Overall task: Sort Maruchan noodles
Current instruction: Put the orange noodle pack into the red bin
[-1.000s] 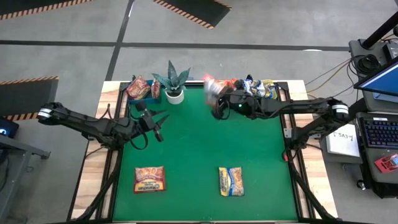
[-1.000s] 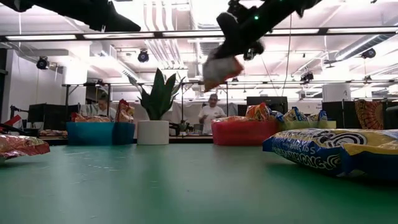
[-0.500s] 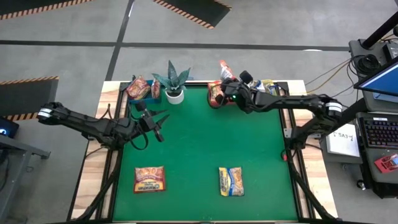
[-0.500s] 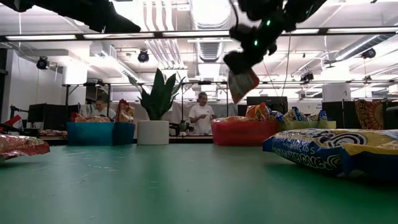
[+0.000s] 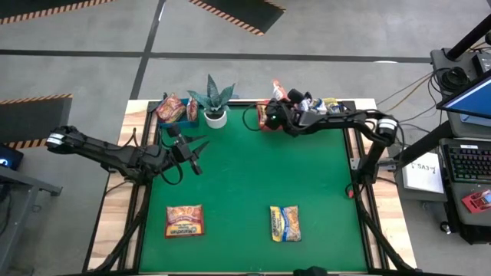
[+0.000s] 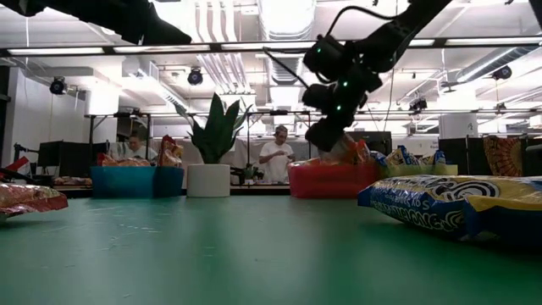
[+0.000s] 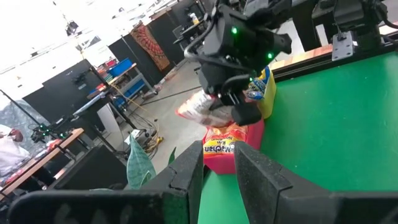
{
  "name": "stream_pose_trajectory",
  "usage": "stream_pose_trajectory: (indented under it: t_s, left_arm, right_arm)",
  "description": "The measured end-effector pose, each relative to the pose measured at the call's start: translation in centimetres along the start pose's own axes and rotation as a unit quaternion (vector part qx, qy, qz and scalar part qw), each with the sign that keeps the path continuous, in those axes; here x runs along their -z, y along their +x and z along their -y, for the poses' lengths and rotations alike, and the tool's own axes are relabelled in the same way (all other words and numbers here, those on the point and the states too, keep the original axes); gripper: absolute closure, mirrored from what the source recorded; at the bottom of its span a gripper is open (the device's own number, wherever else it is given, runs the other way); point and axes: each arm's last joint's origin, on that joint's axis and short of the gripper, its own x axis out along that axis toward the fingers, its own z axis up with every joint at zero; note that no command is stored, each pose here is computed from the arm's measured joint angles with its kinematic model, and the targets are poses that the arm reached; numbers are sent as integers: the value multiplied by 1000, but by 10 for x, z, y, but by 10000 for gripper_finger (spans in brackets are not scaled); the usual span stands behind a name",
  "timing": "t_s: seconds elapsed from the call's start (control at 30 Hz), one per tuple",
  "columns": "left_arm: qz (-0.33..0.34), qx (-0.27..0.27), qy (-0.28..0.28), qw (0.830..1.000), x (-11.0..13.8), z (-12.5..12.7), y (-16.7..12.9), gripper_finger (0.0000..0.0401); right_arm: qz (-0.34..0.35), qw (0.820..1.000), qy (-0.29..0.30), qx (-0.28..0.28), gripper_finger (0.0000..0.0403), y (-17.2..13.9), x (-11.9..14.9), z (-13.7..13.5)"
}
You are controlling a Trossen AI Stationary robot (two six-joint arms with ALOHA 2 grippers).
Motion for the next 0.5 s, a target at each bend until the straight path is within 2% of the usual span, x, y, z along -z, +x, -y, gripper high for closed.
stream_pose_trajectory:
  t_s: [0.17, 0.5]
  left_arm:
    - [0, 0, 0, 1000, 0, 0, 0, 326]
    - [0, 0, 0, 1000, 0, 0, 0, 326]
  right_arm:
    - [3, 1000, -5, -20, 350, 4, -4, -13]
    - [23, 997, 28, -73, 247, -4, -19, -15]
